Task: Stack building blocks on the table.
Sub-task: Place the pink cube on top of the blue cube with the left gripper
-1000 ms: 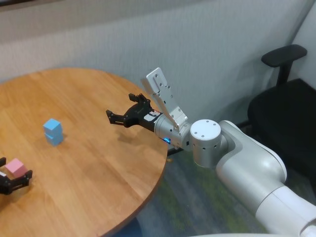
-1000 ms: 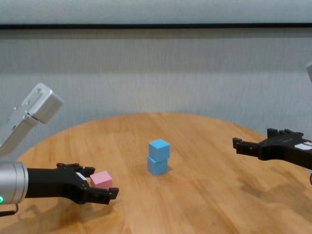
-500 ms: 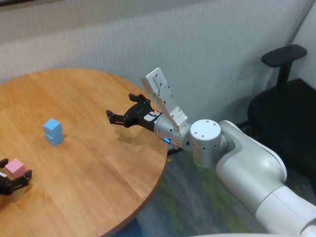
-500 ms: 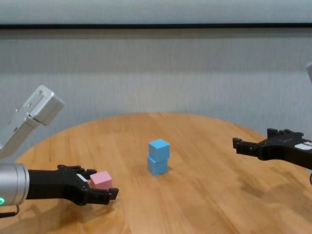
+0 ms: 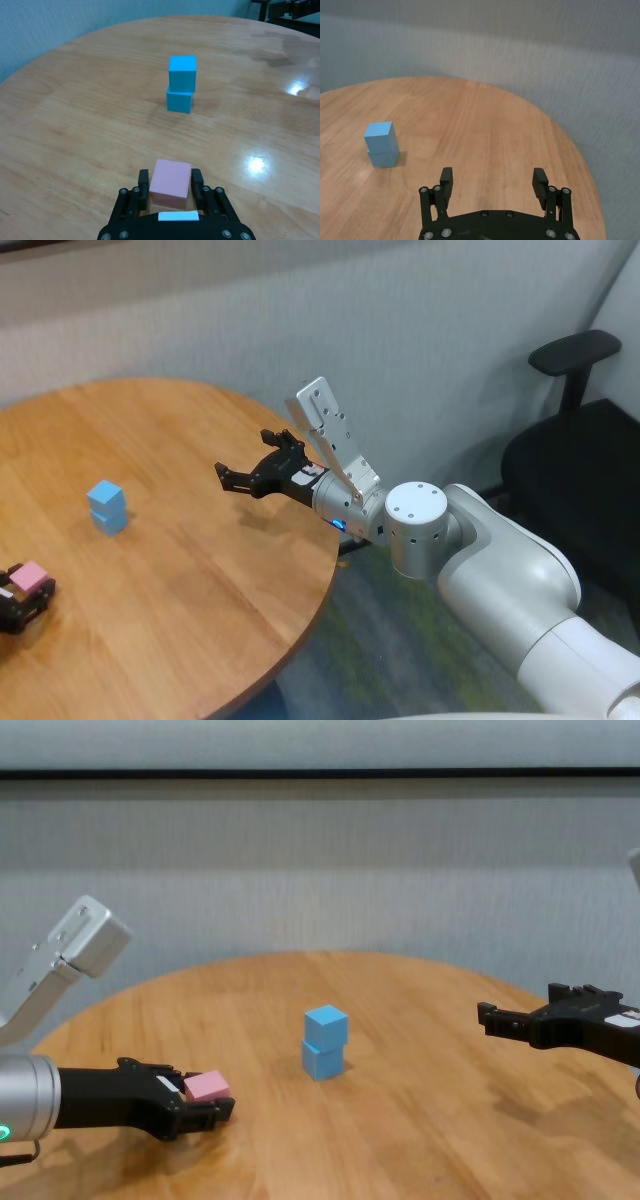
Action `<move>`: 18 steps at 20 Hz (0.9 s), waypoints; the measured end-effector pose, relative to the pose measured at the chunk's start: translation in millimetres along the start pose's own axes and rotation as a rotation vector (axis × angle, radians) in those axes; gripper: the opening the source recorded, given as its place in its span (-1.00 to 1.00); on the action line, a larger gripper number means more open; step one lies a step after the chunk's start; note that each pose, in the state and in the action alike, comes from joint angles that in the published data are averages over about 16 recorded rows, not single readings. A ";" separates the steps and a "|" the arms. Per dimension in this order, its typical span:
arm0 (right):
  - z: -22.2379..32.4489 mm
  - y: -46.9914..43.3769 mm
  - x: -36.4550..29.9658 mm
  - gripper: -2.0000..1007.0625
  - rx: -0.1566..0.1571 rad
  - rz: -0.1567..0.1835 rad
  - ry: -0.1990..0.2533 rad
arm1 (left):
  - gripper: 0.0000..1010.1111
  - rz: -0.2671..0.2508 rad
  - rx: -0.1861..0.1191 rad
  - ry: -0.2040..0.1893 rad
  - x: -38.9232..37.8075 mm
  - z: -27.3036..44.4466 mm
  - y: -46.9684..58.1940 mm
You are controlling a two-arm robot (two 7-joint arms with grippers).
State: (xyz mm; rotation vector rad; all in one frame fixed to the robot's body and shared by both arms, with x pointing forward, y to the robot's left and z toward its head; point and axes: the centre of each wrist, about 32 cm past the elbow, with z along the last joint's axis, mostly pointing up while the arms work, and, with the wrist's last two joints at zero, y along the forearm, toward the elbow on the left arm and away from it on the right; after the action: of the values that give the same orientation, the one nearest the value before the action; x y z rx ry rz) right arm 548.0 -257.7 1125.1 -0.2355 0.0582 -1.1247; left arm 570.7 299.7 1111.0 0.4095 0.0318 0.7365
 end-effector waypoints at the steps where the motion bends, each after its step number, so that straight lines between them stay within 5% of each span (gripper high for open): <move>1: 0.0 0.0 0.0 0.99 0.000 0.000 0.000 | 0.12 0.001 0.000 0.000 0.1 -0.1 0.0; 10: 0.0 0.0 0.0 0.99 0.000 0.000 0.000 | -0.19 0.017 -0.010 -0.010 0.6 5.1 2.3; 18: 0.0 0.0 0.0 0.99 0.000 0.000 0.000 | -0.21 0.034 -0.055 -0.049 -0.8 28.3 6.4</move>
State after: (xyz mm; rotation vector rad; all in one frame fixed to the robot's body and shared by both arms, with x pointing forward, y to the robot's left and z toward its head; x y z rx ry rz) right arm 548.0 -257.7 1125.1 -0.2355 0.0582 -1.1246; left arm 570.7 293.5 1139.3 0.3758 -0.0417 0.7584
